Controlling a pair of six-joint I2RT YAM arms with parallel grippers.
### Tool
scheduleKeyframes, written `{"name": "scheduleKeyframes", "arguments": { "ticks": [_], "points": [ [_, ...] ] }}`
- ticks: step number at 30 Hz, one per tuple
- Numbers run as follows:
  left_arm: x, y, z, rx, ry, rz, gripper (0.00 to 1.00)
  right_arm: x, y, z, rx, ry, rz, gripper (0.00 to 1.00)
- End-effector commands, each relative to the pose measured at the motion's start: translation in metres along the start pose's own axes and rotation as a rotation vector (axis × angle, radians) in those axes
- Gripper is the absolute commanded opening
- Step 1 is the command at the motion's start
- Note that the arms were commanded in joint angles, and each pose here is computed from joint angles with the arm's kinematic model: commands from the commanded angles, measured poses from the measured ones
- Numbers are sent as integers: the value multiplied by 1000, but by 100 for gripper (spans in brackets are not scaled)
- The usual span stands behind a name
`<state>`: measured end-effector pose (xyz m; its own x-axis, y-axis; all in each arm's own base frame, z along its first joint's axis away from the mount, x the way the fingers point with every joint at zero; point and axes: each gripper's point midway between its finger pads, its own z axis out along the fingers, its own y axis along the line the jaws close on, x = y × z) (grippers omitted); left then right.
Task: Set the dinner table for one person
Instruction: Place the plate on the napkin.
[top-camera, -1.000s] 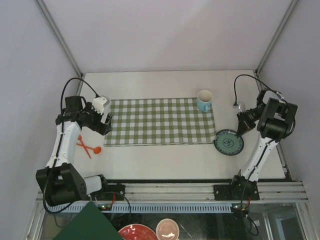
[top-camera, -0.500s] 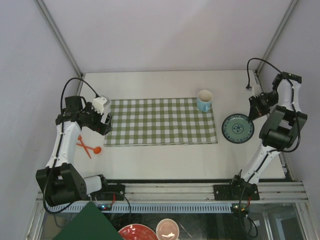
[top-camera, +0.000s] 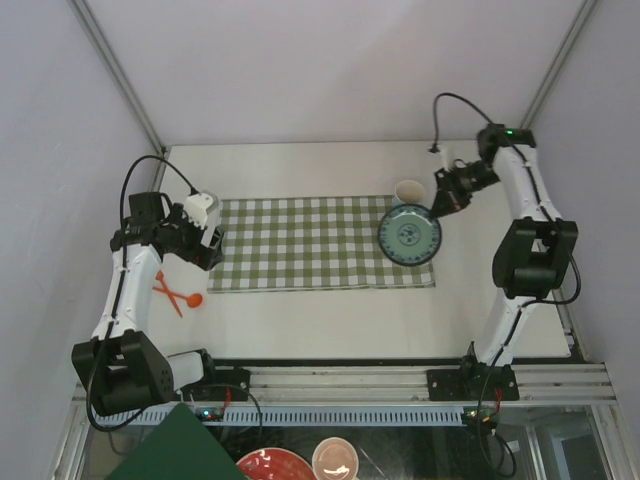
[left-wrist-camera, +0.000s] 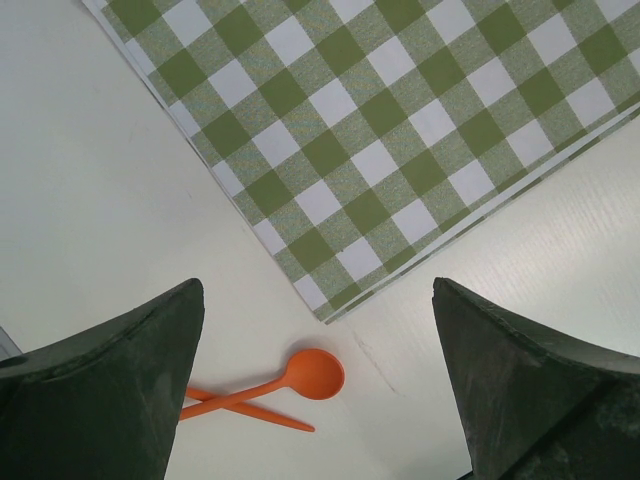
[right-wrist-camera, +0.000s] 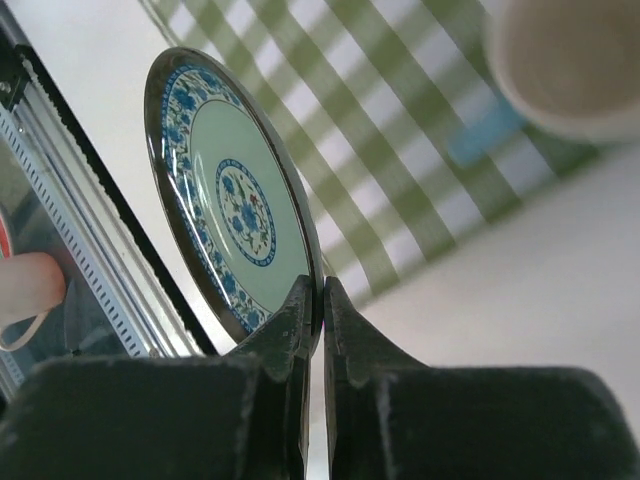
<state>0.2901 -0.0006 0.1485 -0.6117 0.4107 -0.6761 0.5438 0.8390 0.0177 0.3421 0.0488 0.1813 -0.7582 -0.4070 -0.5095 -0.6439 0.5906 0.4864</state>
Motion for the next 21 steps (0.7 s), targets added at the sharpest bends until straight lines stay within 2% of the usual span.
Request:
{"name": "scheduleKeyframes", "arguments": {
  "ticks": [1,11,21],
  "points": [
    [-10,1,-8,-26,-49,27,100,-52,47,47,-48,-34,-98,0],
    [-11,14,-19,-69,-91,-6,100,-87,70,172,-98,128,-220,0],
    [-11,24,-28,-108,-116,-25,100,-150,58,238,-24,-10,-252,0]
  ]
}}
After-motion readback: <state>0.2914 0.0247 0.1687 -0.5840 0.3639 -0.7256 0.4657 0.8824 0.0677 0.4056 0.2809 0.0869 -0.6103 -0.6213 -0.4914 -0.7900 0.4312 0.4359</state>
